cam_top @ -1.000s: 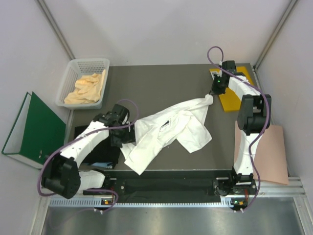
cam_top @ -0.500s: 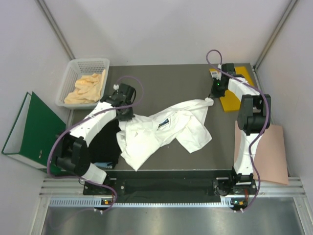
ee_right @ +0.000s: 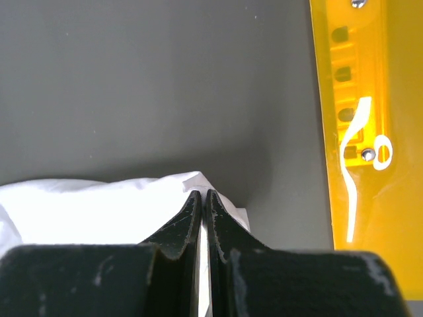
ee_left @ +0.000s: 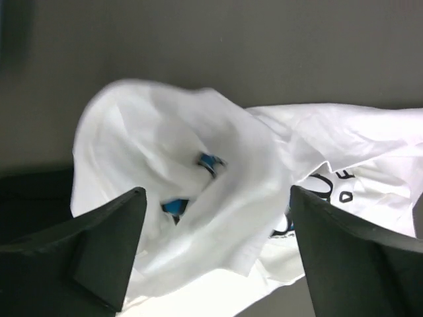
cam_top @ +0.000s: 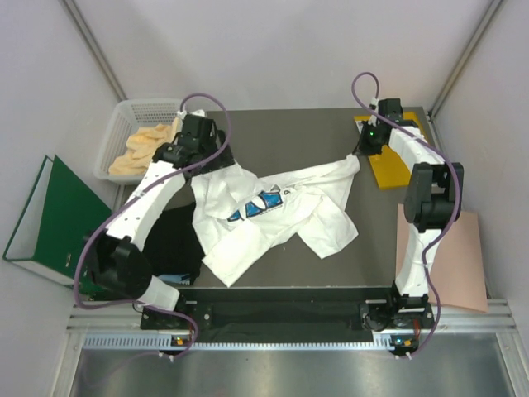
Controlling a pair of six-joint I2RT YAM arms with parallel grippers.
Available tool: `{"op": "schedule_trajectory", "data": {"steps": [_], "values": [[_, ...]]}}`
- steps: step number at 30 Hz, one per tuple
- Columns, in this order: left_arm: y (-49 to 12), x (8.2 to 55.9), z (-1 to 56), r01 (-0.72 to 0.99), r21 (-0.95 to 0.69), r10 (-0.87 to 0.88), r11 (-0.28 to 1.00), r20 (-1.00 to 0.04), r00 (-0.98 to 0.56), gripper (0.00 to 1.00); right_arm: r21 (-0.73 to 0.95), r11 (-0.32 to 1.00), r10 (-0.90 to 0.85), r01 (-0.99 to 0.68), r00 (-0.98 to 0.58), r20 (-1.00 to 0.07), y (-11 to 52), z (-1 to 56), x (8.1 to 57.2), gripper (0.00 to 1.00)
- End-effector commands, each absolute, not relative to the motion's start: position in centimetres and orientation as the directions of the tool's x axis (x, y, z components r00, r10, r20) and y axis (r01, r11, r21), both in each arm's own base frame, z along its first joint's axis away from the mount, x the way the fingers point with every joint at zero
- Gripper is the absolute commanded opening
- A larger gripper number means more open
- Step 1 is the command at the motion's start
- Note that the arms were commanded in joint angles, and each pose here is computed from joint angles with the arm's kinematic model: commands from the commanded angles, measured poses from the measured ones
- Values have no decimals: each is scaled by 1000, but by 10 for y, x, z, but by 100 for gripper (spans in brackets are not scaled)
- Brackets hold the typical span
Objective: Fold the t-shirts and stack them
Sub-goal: Flatten out the tshirt
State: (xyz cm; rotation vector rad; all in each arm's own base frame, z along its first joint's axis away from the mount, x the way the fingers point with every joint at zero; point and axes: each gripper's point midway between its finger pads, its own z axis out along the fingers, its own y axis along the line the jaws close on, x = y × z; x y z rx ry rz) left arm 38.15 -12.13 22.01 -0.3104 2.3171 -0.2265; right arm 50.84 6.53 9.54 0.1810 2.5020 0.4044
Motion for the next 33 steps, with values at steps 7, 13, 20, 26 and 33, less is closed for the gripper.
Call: {"op": "schedule_trajectory", "data": {"steps": [7,13,20,26,33], "values": [[-145,413,184,-122,-299,-288,946,-608,-740,99,344,939,218,4,-779,-588,64,116,511,1],[-135,412,176,-133,-240,-256,962,-605,-754,96,349,937,220,5,-783,-581,65,111,511,1],[-111,399,164,-178,-215,-273,960,-582,-766,96,355,935,221,5,-789,-573,67,107,512,1],[-116,383,139,-158,-211,-244,965,-495,-834,97,360,933,224,6,-793,-566,67,105,514,1],[-127,373,111,-118,-243,-217,963,-433,-875,93,367,930,223,4,-800,-557,68,101,511,1]]}}
